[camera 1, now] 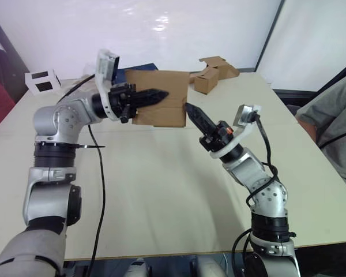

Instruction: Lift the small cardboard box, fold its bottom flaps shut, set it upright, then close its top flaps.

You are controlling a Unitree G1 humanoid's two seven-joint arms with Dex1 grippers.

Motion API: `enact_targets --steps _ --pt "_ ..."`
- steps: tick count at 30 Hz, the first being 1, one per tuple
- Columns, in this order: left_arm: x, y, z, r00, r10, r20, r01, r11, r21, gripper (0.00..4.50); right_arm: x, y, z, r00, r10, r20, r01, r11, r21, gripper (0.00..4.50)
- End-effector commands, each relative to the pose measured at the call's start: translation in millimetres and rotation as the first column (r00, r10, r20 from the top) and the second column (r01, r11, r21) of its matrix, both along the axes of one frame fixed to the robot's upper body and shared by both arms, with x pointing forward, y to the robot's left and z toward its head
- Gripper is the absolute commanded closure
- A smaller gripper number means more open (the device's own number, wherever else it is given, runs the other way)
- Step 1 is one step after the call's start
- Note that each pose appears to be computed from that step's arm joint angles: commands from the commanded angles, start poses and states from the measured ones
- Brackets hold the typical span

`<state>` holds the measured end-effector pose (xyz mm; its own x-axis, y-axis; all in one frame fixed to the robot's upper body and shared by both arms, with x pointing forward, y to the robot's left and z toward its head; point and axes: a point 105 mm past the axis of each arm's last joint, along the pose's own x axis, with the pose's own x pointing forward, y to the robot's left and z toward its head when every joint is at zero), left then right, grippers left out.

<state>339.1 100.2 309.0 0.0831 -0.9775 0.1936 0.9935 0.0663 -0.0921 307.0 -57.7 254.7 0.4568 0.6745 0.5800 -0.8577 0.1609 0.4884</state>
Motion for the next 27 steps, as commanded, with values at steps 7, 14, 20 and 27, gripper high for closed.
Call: enact_targets --steps 7,14,20,27 --pt "0 3 11 0.999 0.028 0.046 -0.027 0.999 -0.028 4.5 -21 20 13 0.996 0.075 0.044 -0.076 0.997 0.013 3.66" --pt "0 8 14 0.998 0.042 0.047 -0.04 0.998 -0.038 4.5 -10 -12 11 0.999 -0.033 0.009 0.033 0.999 0.026 3.66" --pt "1 7 14 0.998 0.043 0.043 -0.041 0.998 -0.044 4.5 -2 -29 9 0.994 -0.102 -0.025 0.103 0.993 0.059 3.66" --pt "1 5 14 0.998 0.035 0.043 -0.033 0.998 -0.045 4.5 10 -28 6 0.985 -0.166 -0.043 0.168 0.985 0.034 4.48"
